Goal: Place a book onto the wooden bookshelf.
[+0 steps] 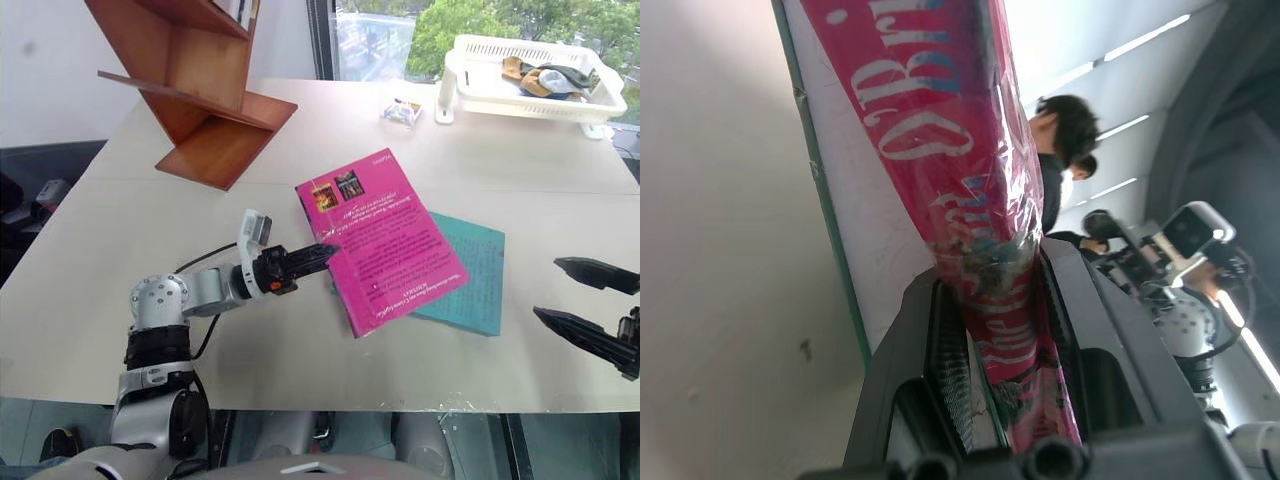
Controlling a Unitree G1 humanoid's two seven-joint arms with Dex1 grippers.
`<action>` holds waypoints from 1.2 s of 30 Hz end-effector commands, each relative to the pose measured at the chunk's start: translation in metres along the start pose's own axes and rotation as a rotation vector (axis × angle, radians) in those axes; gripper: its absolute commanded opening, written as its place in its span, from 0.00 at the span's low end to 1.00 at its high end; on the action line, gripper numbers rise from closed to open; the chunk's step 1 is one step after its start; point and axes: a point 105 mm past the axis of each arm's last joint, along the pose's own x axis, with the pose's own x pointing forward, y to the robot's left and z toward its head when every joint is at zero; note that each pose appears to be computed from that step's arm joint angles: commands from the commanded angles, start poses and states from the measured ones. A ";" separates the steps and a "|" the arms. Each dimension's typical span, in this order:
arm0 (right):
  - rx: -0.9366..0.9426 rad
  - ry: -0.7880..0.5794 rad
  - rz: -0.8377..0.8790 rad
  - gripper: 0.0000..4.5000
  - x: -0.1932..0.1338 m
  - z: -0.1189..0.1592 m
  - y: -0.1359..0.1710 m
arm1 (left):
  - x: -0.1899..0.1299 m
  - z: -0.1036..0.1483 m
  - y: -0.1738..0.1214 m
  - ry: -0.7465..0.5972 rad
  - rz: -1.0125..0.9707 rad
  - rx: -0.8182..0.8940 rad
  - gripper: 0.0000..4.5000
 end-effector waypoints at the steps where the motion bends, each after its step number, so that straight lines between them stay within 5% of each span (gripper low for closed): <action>1: -0.026 -0.011 -0.012 1.00 -0.002 0.003 0.003 | -0.003 -0.002 0.003 -0.044 0.008 -0.013 0.16; 6: -0.024 -0.009 -0.016 1.00 -0.001 0.001 0.004 | -0.010 -0.008 0.028 -0.044 0.150 -0.018 0.16; 12: -0.025 -0.009 -0.017 1.00 -0.001 0.002 0.002 | -0.013 -0.007 0.024 -0.048 0.115 0.024 0.16; 13: -0.026 -0.009 -0.017 1.00 -0.001 0.002 0.002 | -0.014 -0.007 0.021 -0.046 0.097 0.031 0.39; 19: -0.021 -0.004 -0.010 1.00 -0.001 0.002 0.002 | -0.016 0.000 0.031 -0.085 0.149 0.018 0.94; 24: -0.022 -0.002 -0.010 1.00 -0.001 0.001 0.001 | -0.017 0.005 0.026 -0.103 0.107 -0.003 0.98; 28: -0.021 -0.001 -0.009 1.00 -0.001 0.001 0.000 | -0.016 0.006 0.021 -0.099 0.083 -0.007 0.69; 33: -0.022 -0.001 -0.011 1.00 -0.001 0.001 -0.001 | -0.015 0.005 0.022 -0.097 0.087 -0.012 0.20; 36: -0.023 -0.002 -0.013 1.00 -0.002 0.000 -0.001 | -0.018 0.009 0.016 -0.116 0.055 -0.012 0.13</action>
